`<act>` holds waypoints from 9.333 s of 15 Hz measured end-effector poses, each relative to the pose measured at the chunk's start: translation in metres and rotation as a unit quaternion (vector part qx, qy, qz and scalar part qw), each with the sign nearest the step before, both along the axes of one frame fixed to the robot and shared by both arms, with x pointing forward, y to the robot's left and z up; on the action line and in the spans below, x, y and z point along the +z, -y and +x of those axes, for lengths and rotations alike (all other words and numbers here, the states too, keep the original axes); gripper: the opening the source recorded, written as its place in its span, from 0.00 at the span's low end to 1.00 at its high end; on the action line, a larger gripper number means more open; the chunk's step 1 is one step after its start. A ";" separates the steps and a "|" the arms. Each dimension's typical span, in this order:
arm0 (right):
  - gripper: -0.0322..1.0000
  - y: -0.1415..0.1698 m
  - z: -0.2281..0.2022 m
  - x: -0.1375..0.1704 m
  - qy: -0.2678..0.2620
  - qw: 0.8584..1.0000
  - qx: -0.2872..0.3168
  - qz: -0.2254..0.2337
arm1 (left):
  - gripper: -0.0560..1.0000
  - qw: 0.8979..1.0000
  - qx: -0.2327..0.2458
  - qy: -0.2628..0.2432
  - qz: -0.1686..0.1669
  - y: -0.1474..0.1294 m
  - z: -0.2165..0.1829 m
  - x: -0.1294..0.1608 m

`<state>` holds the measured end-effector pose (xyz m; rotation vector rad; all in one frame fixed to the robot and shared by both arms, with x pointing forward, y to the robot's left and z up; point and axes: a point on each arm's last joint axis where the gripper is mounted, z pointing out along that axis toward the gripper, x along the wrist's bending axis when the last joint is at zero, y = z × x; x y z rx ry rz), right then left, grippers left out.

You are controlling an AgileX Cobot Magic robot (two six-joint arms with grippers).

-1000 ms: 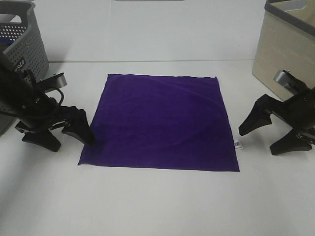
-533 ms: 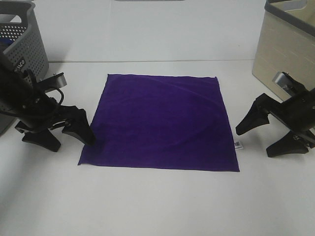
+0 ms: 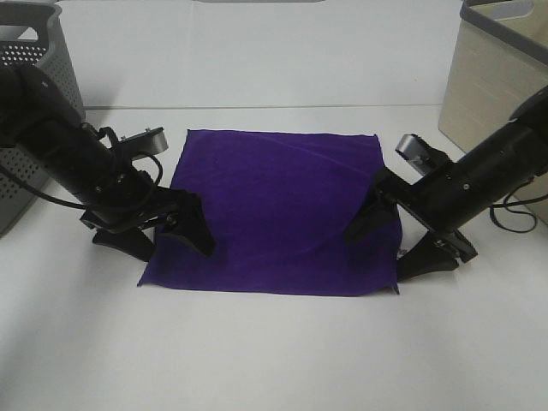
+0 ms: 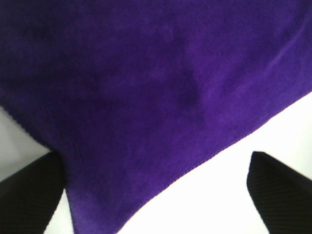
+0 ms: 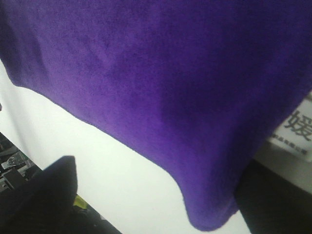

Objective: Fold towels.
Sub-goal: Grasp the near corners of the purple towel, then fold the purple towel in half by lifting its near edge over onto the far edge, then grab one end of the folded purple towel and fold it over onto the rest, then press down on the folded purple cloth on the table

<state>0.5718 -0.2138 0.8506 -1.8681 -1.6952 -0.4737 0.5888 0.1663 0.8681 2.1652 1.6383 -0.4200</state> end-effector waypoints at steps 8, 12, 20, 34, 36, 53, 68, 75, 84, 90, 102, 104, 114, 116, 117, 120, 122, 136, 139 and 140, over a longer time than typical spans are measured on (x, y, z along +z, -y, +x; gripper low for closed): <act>0.38 -0.021 0.009 -0.007 -0.013 0.997 0.053 -0.061 | 0.60 0.999 -0.043 -0.002 -0.012 0.057 0.008 -0.006; 0.06 -0.020 0.009 -0.011 -0.014 0.996 0.057 -0.062 | 0.07 0.999 -0.052 -0.009 -0.001 0.056 0.007 -0.013; 0.06 -0.021 0.033 0.037 0.109 0.985 0.088 -0.097 | 0.07 0.997 -0.073 0.032 -0.007 0.060 0.015 0.019; 0.06 -0.037 0.179 0.081 0.333 0.928 0.093 -0.136 | 0.10 0.968 0.006 0.252 0.007 0.064 0.127 0.054; 0.07 -0.036 0.183 0.073 0.333 0.926 0.090 -0.150 | 0.19 0.968 0.008 0.253 0.009 0.065 0.132 0.044; 0.92 -0.019 0.139 0.173 0.280 0.928 0.142 -0.201 | 0.84 0.991 -0.006 0.082 0.107 -0.015 0.137 0.079; 0.92 -0.017 0.131 0.197 0.295 0.925 0.125 -0.204 | 0.81 0.992 0.069 0.083 -0.063 0.019 0.160 0.001; 0.92 -0.017 0.131 0.198 0.296 0.925 0.124 -0.204 | 0.10 0.994 0.062 0.086 -0.029 0.020 0.159 -0.010; 0.92 -0.019 0.116 0.239 0.324 0.925 0.091 -0.177 | 0.10 0.993 0.000 0.113 0.017 -0.021 0.158 0.090; 0.92 -0.021 0.106 0.260 0.343 0.923 0.081 -0.152 | 0.10 0.985 -0.053 0.165 0.001 0.067 0.145 0.082; 0.92 -0.025 0.091 0.290 0.369 0.920 0.069 -0.112 | 0.73 0.973 -0.059 0.202 -0.091 0.124 0.136 0.082; 0.92 -0.024 0.089 0.294 0.379 0.915 0.078 -0.111 | 0.73 0.972 -0.075 0.215 -0.050 0.110 0.139 0.091; 0.92 -0.090 0.120 0.214 0.475 0.824 0.309 0.034 | 0.73 0.948 0.083 0.233 0.202 -0.074 0.146 0.199; 0.92 -0.111 0.128 0.184 0.505 0.786 0.355 0.027 | 0.73 0.943 0.117 0.235 0.203 -0.099 0.144 0.211; 0.92 -0.124 0.131 0.165 0.519 0.764 0.382 0.024 | 0.73 0.942 0.128 0.237 0.201 -0.106 0.142 0.216; 0.92 -0.147 0.135 0.118 0.512 0.754 0.411 0.024 | 0.73 0.941 0.136 0.239 0.197 -0.112 0.140 0.221; 0.92 -0.149 0.140 0.089 0.499 0.764 0.409 0.016 | 0.73 0.942 0.137 0.238 0.192 -0.111 0.140 0.221; 0.92 -0.088 0.171 0.044 0.477 0.785 0.390 -0.059 | 0.73 0.946 0.126 0.239 0.177 -0.107 0.140 0.221; 0.91 -0.078 0.177 0.036 0.478 0.791 0.374 -0.073 | 0.73 0.947 0.119 0.241 0.179 -0.107 0.140 0.221; 0.91 -0.078 0.176 0.039 0.479 0.791 0.373 -0.070 | 0.73 0.947 0.118 0.241 0.179 -0.107 0.140 0.221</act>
